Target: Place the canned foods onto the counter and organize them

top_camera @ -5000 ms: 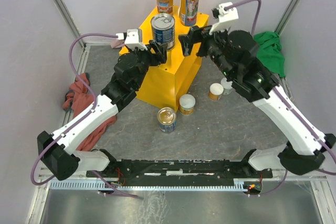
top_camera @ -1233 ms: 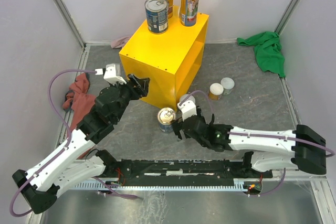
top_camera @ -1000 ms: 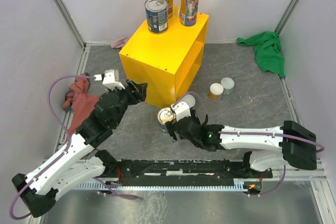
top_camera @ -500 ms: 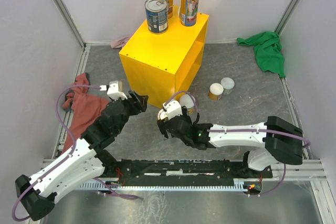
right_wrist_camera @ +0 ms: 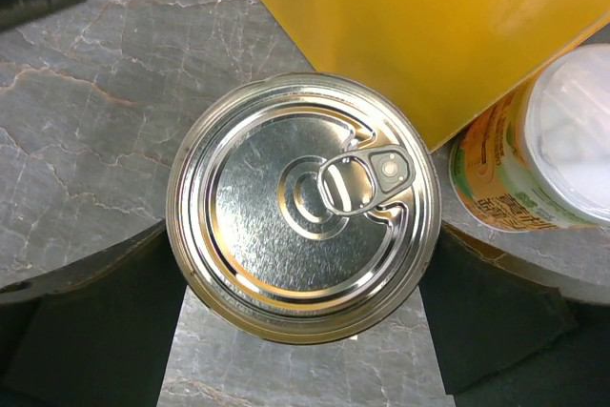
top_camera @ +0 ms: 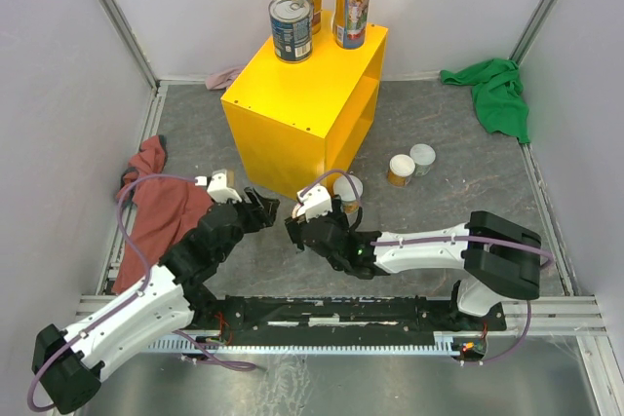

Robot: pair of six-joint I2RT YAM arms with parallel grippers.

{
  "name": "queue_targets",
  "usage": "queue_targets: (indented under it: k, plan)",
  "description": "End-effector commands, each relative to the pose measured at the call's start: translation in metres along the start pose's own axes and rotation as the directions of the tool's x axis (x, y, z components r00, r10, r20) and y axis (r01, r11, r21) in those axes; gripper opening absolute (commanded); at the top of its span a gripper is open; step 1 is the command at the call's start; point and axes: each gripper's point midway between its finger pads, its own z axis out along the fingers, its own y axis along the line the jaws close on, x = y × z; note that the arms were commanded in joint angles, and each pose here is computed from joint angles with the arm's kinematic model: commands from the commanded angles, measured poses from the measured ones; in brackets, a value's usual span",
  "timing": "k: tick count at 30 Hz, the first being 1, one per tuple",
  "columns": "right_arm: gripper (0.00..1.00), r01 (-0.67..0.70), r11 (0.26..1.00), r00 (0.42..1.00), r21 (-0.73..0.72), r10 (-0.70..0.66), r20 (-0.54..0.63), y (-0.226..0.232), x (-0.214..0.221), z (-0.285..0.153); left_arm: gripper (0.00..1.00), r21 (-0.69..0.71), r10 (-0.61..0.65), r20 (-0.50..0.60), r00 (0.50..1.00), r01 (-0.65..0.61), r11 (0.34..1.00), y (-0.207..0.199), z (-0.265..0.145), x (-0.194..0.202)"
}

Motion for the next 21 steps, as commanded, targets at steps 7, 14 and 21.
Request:
queue_targets:
  k: [7, 14, 21]
  plan:
    - [0.80, -0.078, 0.997, 0.990, -0.017, 0.080, 0.115, 0.010, -0.022, 0.006, 0.73, 0.070, -0.083, 0.038, 0.996, 0.080, 0.994, -0.014, -0.005, -0.009]
    - [0.57, -0.099, 0.995, 0.989, -0.032, 0.102, 0.107, 0.008, -0.013, 0.004, 0.73, 0.064, -0.091, 0.034, 0.995, 0.089, 0.994, -0.010, -0.007, -0.005]
    - [0.52, -0.075, 0.996, 0.991, -0.057, 0.080, 0.108, 0.013, -0.010, -0.004, 0.73, 0.052, -0.091, 0.028, 0.995, 0.090, 0.995, -0.005, -0.008, -0.001]
